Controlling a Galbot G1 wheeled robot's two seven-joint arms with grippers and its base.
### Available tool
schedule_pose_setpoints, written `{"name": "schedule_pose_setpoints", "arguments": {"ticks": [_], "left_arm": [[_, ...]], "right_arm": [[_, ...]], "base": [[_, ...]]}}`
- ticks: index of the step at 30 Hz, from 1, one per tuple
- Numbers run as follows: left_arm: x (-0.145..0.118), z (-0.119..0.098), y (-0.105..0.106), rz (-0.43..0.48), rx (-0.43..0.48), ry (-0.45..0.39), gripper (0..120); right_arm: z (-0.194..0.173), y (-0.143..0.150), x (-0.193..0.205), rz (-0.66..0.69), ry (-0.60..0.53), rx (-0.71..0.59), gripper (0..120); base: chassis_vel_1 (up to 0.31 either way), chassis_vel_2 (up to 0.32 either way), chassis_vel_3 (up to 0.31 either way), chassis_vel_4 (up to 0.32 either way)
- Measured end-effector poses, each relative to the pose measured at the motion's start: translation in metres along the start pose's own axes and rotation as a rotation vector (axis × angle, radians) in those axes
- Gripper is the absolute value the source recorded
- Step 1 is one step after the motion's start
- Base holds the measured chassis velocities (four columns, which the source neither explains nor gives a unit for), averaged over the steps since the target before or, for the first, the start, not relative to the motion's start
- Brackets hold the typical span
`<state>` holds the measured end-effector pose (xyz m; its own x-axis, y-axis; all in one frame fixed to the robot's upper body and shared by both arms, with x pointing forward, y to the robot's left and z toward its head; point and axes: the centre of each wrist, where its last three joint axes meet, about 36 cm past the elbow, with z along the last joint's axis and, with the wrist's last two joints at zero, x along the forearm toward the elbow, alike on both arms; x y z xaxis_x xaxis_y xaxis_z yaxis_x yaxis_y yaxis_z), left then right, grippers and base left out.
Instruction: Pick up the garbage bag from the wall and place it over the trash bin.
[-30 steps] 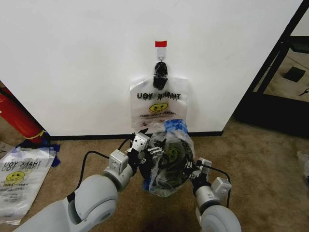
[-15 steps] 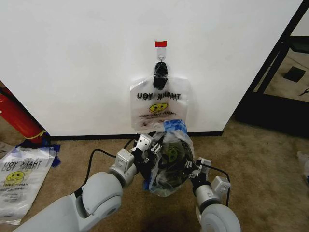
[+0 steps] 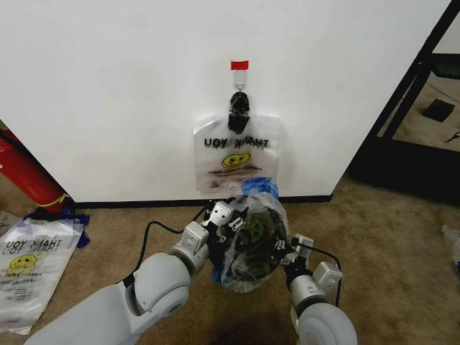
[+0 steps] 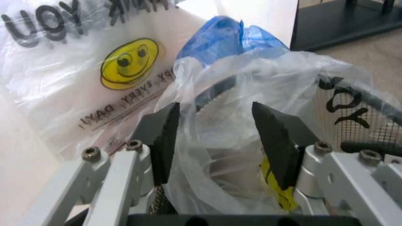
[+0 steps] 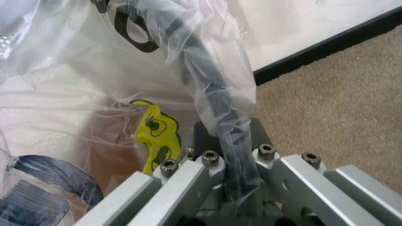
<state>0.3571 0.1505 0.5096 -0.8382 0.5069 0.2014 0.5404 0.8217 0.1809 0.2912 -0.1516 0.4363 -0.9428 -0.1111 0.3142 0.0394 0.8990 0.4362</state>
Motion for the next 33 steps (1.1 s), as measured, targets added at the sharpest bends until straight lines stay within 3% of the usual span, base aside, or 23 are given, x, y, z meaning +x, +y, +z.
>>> {"name": "schedule_pose_setpoints", "arguments": {"ticks": [7, 15, 22, 27, 33], "left_arm": [[0.000, 0.001, -0.001, -0.003, 0.008, 0.000, 30], [0.000, 0.000, 0.000, -0.020, 0.011, -0.004, 0], [0.001, -0.002, 0.003, -0.030, 0.020, -0.013, 0], [0.007, -0.019, 0.009, -0.025, 0.042, -0.034, 0], [0.003, -0.032, 0.033, -0.049, 0.043, -0.013, 0]], "right_arm": [[0.000, 0.001, 0.000, -0.003, 0.000, -0.004, 0], [-0.001, 0.002, 0.002, -0.005, -0.001, -0.007, 0], [-0.001, 0.003, 0.003, -0.007, -0.002, -0.010, 0], [-0.001, 0.002, 0.002, -0.006, -0.003, -0.008, 0], [0.001, 0.000, 0.004, -0.013, -0.002, 0.000, 0]], "base": [[0.000, 0.000, 0.000, 0.000], [0.000, 0.000, 0.000, 0.000], [0.000, 0.000, 0.000, 0.000], [0.000, 0.000, 0.000, 0.000], [0.000, 0.000, 0.000, 0.000]]}}
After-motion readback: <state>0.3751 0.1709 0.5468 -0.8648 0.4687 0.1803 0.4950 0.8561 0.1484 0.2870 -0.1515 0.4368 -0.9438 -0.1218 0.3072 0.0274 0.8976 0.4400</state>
